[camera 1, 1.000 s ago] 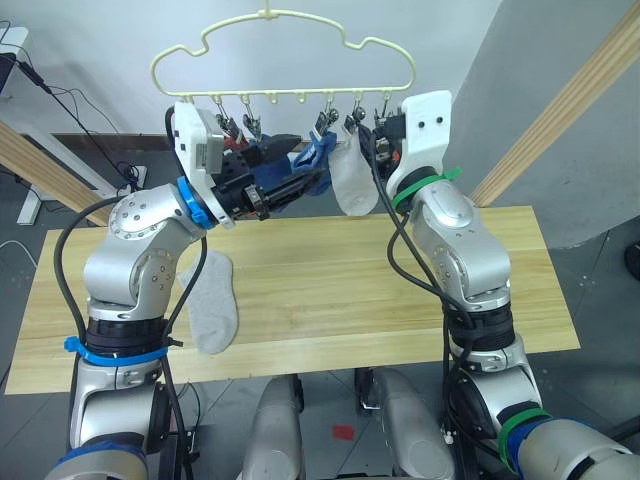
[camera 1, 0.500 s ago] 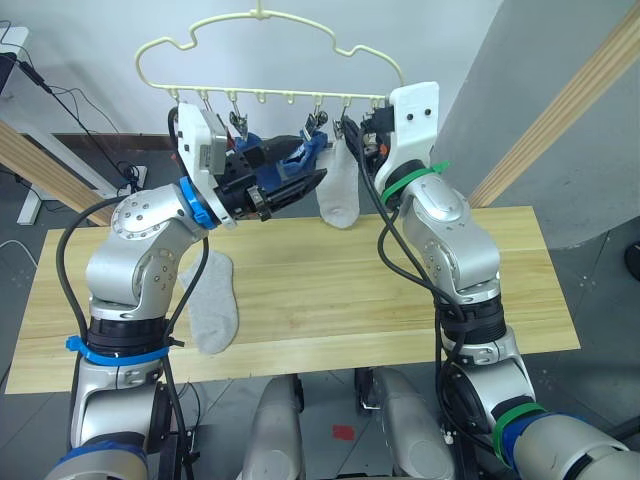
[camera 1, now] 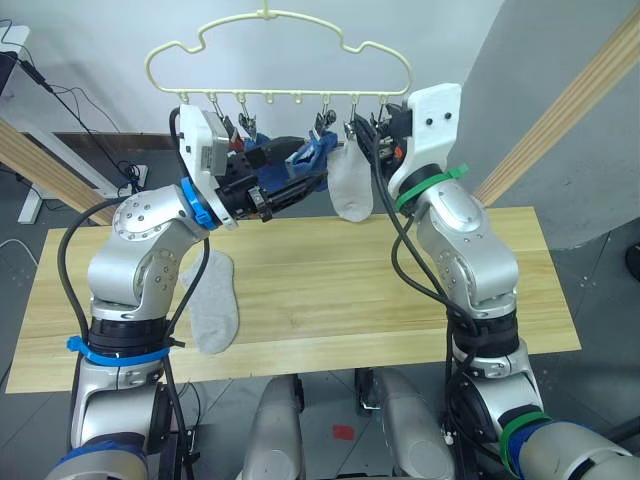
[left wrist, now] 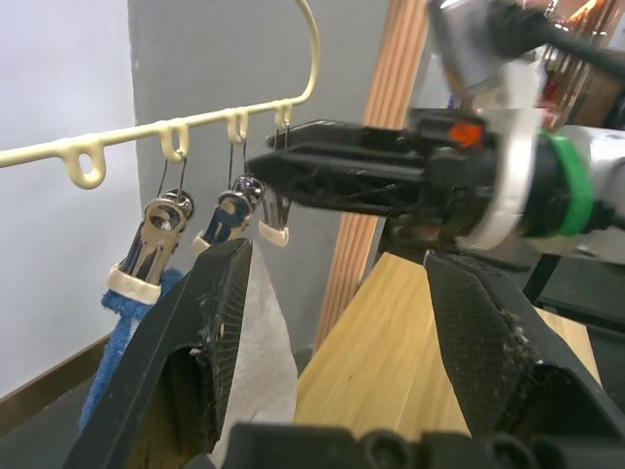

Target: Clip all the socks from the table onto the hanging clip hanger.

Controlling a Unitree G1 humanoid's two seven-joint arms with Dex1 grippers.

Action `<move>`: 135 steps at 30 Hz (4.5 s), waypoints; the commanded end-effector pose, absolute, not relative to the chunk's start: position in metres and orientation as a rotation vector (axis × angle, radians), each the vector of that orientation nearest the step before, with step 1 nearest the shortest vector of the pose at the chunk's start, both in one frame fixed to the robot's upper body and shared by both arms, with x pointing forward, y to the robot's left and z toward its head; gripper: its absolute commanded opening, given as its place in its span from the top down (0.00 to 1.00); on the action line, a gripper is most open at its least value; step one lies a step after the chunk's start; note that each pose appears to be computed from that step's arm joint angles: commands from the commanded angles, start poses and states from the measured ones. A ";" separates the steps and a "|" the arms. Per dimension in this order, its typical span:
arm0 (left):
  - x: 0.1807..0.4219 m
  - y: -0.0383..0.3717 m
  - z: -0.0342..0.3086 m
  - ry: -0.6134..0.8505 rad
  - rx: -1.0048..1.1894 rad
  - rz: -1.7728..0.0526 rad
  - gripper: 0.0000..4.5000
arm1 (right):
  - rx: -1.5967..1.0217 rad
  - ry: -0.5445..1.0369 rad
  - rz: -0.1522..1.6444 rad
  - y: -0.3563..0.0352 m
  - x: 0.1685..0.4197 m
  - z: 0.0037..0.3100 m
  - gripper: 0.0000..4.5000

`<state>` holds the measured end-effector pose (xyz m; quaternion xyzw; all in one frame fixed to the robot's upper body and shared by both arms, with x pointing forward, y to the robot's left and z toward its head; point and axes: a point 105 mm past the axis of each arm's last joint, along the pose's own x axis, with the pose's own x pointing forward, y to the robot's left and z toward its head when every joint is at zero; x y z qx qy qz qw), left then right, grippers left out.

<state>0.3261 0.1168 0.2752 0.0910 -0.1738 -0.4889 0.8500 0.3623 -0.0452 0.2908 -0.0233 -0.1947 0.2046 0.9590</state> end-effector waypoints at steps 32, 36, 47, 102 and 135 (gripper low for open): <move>0.322 0.119 0.278 -0.381 0.243 -1.058 0.31 | -0.069 -0.318 0.272 -0.065 0.373 0.276 0.69; 0.322 0.119 0.277 -0.381 0.242 -1.059 0.31 | -0.057 -0.328 0.274 -0.060 0.380 0.281 0.69; 0.322 0.119 0.277 -0.381 0.242 -1.061 0.31 | -0.024 -0.341 0.267 -0.056 0.383 0.286 0.69; 0.322 0.116 0.274 -0.374 0.243 -1.069 0.31 | 0.044 -0.375 0.349 -0.025 0.376 0.307 0.43; 0.321 0.116 0.273 -0.371 0.250 -1.068 0.31 | 0.012 -0.393 0.304 -0.030 0.377 0.306 0.43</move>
